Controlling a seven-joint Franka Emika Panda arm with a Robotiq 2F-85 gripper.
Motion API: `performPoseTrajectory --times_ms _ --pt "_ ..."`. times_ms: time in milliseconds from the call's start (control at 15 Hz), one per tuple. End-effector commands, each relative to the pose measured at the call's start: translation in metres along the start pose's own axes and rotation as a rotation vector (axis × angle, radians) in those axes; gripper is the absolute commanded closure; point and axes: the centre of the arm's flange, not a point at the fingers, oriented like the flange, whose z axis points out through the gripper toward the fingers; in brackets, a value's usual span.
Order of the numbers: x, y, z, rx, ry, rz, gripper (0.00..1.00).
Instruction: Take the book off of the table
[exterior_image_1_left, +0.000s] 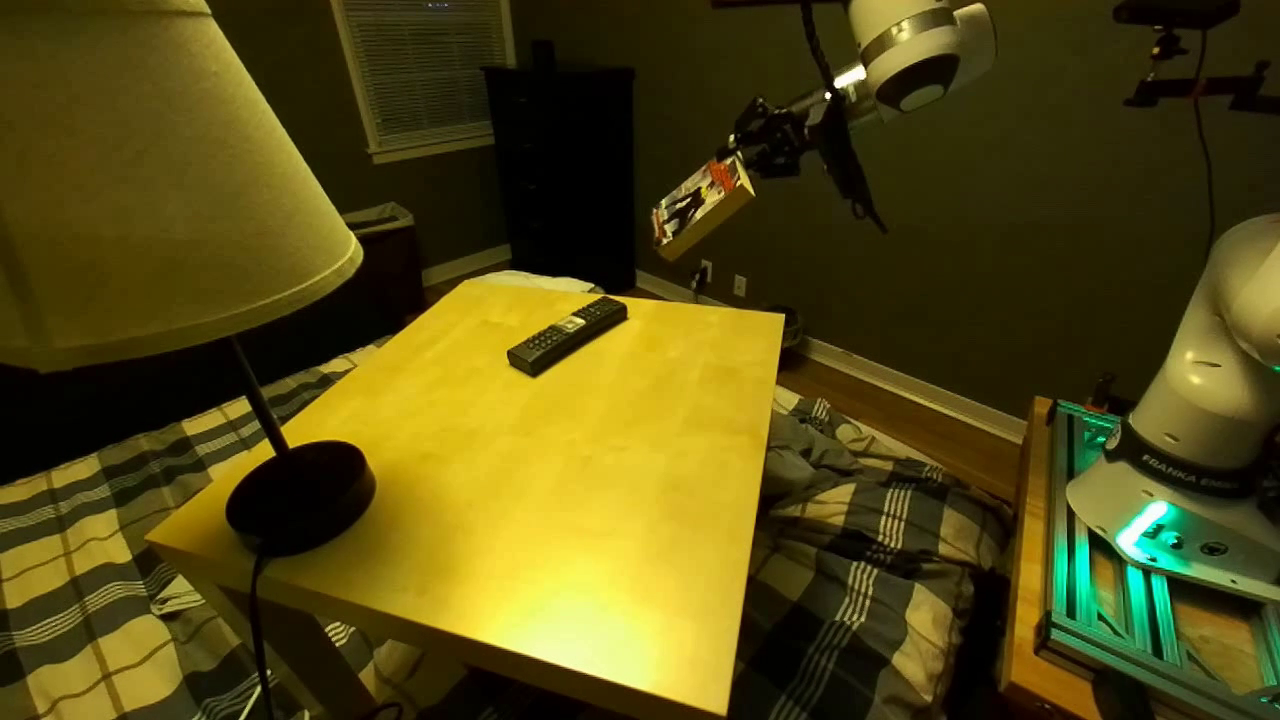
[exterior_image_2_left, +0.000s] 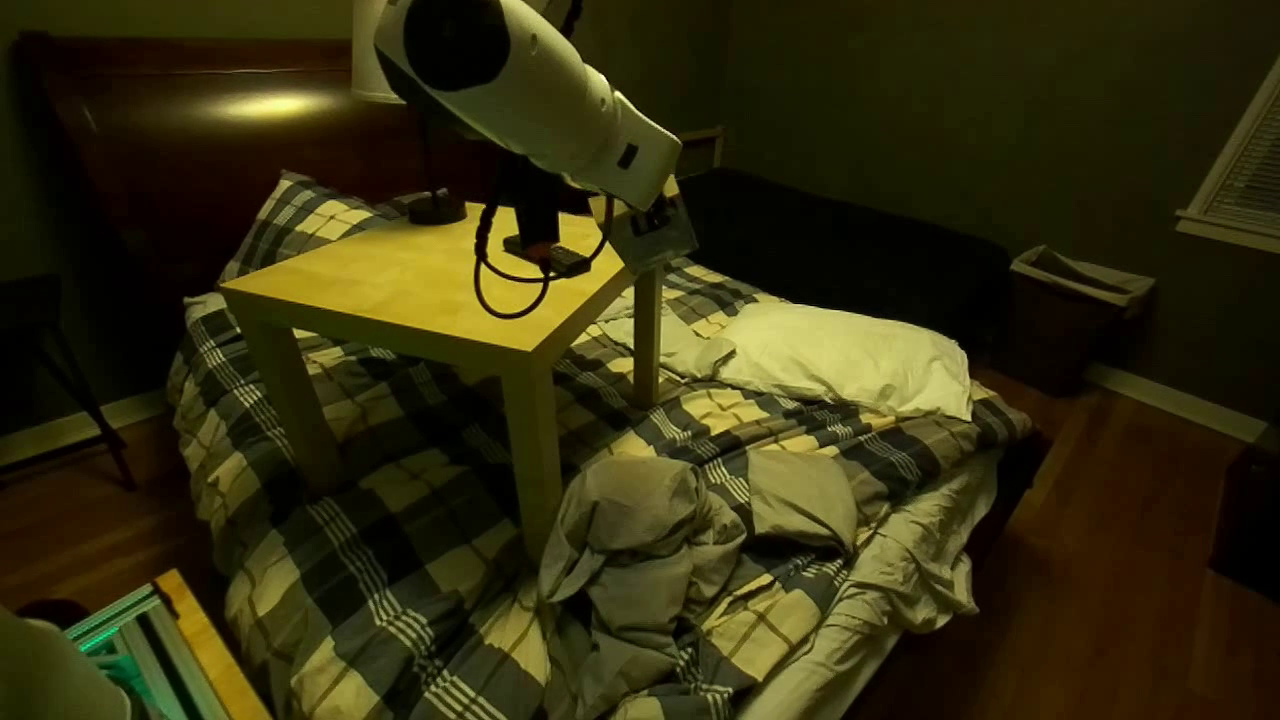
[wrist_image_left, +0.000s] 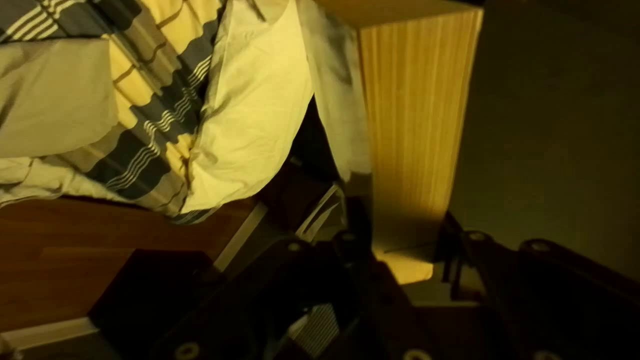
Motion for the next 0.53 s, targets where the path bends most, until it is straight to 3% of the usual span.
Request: performPoseTrajectory --times_ms 0,400,467 --pt "0.0022 0.0013 -0.0013 -0.025 0.029 0.016 0.65" --pt "0.0009 0.0000 0.0026 -0.044 0.044 0.031 0.65" --pt "0.0009 0.0001 0.0026 -0.044 0.043 0.031 0.90"
